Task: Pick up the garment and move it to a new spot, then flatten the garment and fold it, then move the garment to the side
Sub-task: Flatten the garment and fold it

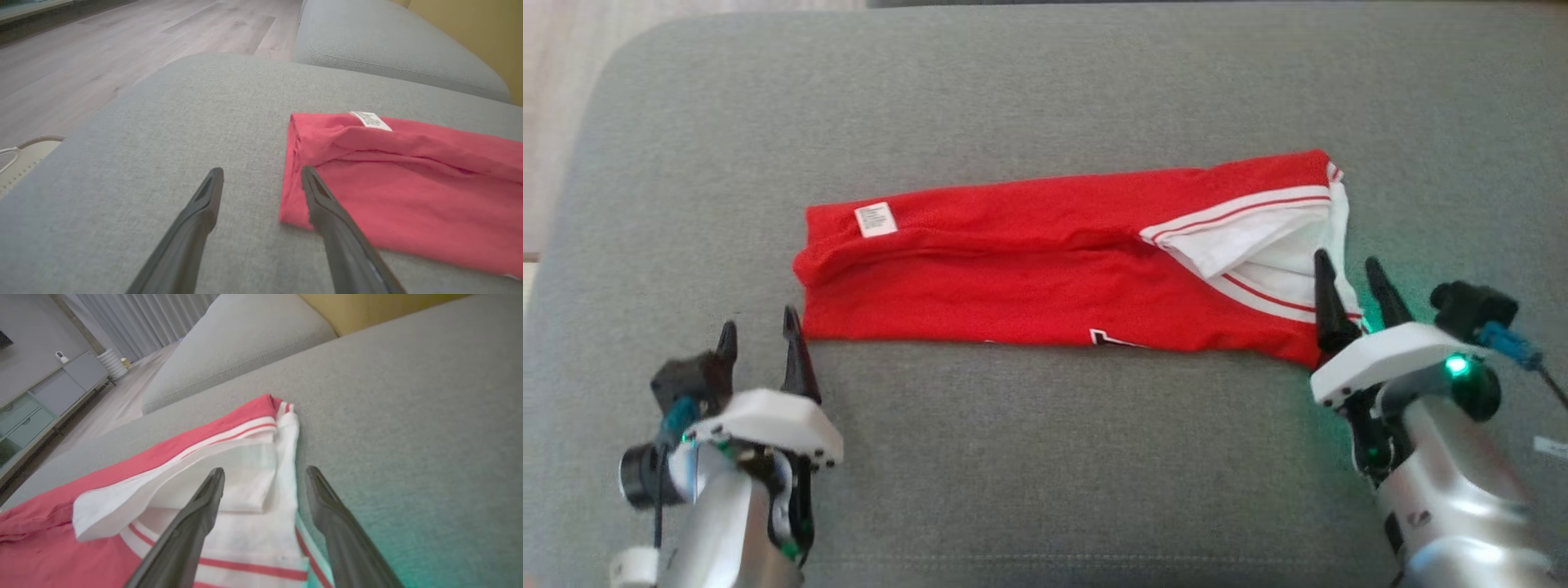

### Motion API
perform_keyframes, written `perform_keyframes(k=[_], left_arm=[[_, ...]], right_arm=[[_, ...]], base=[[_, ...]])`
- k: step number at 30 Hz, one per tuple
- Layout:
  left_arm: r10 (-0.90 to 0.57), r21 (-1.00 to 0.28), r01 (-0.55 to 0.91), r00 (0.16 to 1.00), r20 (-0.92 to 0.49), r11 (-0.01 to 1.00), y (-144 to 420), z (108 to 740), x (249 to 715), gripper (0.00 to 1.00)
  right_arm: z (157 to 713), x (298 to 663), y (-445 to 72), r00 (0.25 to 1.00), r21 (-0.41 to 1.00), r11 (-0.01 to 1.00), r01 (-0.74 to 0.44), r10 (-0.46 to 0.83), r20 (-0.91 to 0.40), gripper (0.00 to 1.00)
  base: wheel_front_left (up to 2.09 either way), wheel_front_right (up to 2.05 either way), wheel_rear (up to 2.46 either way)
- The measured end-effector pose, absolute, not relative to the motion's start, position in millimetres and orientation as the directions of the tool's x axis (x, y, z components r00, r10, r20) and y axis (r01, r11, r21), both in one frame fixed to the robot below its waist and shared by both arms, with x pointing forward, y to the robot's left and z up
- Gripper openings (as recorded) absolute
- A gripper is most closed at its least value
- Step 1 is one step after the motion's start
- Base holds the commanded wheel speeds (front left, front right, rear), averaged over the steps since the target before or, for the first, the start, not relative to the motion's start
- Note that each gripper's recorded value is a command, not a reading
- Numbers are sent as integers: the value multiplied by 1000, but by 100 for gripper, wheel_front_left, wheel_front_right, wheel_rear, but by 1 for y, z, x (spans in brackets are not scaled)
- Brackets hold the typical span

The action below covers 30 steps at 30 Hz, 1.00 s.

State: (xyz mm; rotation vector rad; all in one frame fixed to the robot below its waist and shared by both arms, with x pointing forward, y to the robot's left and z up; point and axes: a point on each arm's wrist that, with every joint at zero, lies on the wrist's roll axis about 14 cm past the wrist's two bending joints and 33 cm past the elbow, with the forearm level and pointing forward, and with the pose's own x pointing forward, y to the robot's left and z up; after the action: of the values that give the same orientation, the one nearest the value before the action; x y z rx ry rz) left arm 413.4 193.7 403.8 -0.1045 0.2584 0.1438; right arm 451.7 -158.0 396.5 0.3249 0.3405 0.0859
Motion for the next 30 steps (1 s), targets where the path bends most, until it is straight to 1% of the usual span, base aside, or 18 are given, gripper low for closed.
perform_keyframes(k=[8, 11, 18, 22, 23, 24, 30], left_arm=[[189, -69, -215, 944, -271, 974, 211, 401, 375, 100], [198, -69, -225, 941, -275, 972, 215, 400, 366, 100], [206, -81, -234, 944, -259, 969, 215, 406, 363, 100], [201, -81, -228, 945, -259, 970, 214, 406, 363, 100], [195, -88, -224, 945, -263, 971, 211, 405, 363, 100], [193, -88, -223, 945, -266, 971, 211, 404, 363, 100], [193, -87, -223, 944, -269, 971, 211, 403, 362, 100]], right_arm=[[371, 440, -144, 902, 320, 947, -12, 149, -406, 100], [366, 441, -144, 897, 322, 947, 3, 140, -419, 100], [369, 454, -138, 903, 339, 941, 12, 135, -408, 100], [366, 455, -138, 901, 341, 940, 22, 129, -413, 100], [366, 458, -138, 900, 341, 940, 26, 127, -418, 25], [366, 459, -138, 897, 340, 940, 25, 129, -422, 0], [363, 459, -137, 889, 334, 942, 26, 131, -439, 0]], base=[[0, 0, 0], [0, 0, 0], [0, 0, 0], [0, 0, 0], [0, 0, 0], [0, 0, 0], [0, 0, 0]])
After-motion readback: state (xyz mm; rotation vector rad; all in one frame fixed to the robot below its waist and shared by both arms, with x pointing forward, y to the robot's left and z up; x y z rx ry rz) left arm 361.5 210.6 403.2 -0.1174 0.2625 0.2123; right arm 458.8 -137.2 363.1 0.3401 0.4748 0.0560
